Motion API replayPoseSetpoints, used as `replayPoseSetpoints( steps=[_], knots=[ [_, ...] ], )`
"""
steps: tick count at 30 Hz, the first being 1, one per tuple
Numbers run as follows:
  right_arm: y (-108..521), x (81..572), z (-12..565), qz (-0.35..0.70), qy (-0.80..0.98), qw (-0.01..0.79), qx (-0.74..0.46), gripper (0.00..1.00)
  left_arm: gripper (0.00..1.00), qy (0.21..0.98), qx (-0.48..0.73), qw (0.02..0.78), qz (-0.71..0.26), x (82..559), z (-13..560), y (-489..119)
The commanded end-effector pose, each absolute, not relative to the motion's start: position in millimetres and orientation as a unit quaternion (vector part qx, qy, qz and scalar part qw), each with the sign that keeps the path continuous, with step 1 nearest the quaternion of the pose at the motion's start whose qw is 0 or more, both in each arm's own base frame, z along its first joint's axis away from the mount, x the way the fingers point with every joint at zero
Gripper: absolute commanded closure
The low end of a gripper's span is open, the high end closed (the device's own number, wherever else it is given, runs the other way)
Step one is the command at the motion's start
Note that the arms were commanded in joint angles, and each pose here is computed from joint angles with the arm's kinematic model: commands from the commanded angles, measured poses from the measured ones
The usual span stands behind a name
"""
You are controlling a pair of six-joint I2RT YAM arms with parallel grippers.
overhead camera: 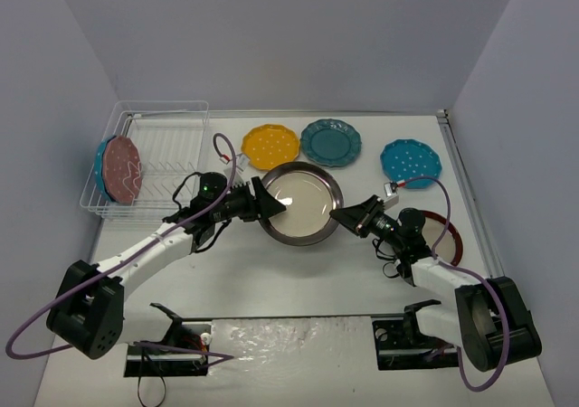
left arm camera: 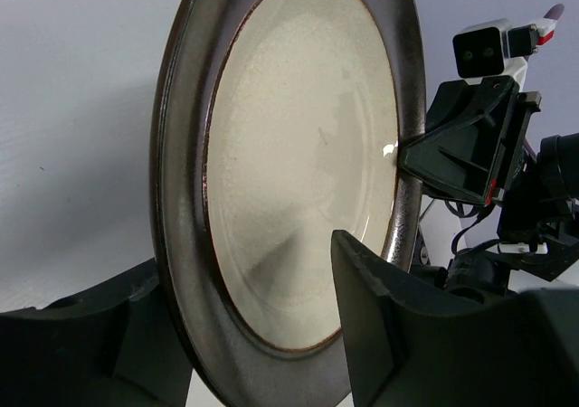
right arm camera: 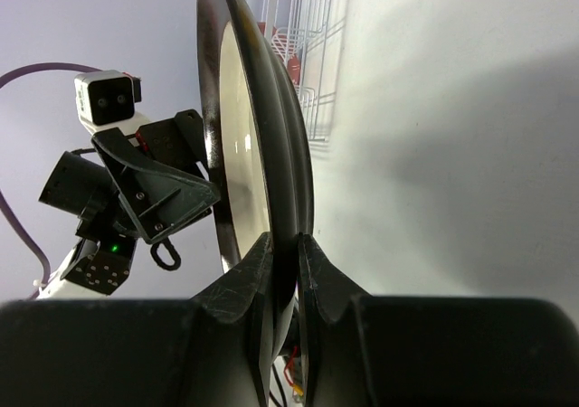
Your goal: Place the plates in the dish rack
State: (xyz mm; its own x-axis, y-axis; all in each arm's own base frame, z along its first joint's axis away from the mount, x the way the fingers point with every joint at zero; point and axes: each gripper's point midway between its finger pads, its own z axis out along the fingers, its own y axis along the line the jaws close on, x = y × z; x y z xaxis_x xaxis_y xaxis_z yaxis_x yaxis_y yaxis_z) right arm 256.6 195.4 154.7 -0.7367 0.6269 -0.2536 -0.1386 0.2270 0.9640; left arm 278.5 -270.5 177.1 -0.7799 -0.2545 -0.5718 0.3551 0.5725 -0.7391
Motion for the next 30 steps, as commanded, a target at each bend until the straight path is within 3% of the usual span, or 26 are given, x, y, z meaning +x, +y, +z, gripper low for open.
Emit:
replayPoseSetpoints(
  steps=[1,7,11,15,19,23,27,30],
  knots=[
    [196.9,249.4,254.5,0.670,0.596,0.441,0.048,1.00,0.57,0.769,0.060,0.383,-0.509,285.7,240.8,-281.7],
    [197.1,248.3,252.5,0.668,0.597,0.442,0.045,1.00,0.76,0.755,0.065,0.380,-0.530,280.4,249.6,-285.1],
    [197.1,250.1,245.4,0.658,0.608,0.441,0.047,1.00,0.99,0.748,0.066,0.384,-0.537,278.2,257.5,-284.9],
    [195.1,255.6,231.9,0.632,0.632,0.446,0.053,0.98,1.00,0.741,0.071,0.392,-0.540,275.3,267.7,-283.7],
    [192.3,258.8,217.4,0.599,0.664,0.444,0.059,0.74,1.00,0.738,0.071,0.398,-0.540,272.8,275.1,-281.3],
    [186.4,265.9,211.3,0.550,0.695,0.461,0.051,0.35,1.00,0.746,0.069,0.408,-0.522,275.4,277.3,-276.0],
    [174.4,272.9,206.2,0.494,0.723,0.479,0.058,0.07,1.00,0.751,0.069,0.420,-0.505,278.2,283.7,-270.8],
    [166.0,276.4,202.5,0.456,0.742,0.488,0.060,0.00,1.00,0.751,0.073,0.431,-0.495,279.3,292.0,-267.5]
  ],
)
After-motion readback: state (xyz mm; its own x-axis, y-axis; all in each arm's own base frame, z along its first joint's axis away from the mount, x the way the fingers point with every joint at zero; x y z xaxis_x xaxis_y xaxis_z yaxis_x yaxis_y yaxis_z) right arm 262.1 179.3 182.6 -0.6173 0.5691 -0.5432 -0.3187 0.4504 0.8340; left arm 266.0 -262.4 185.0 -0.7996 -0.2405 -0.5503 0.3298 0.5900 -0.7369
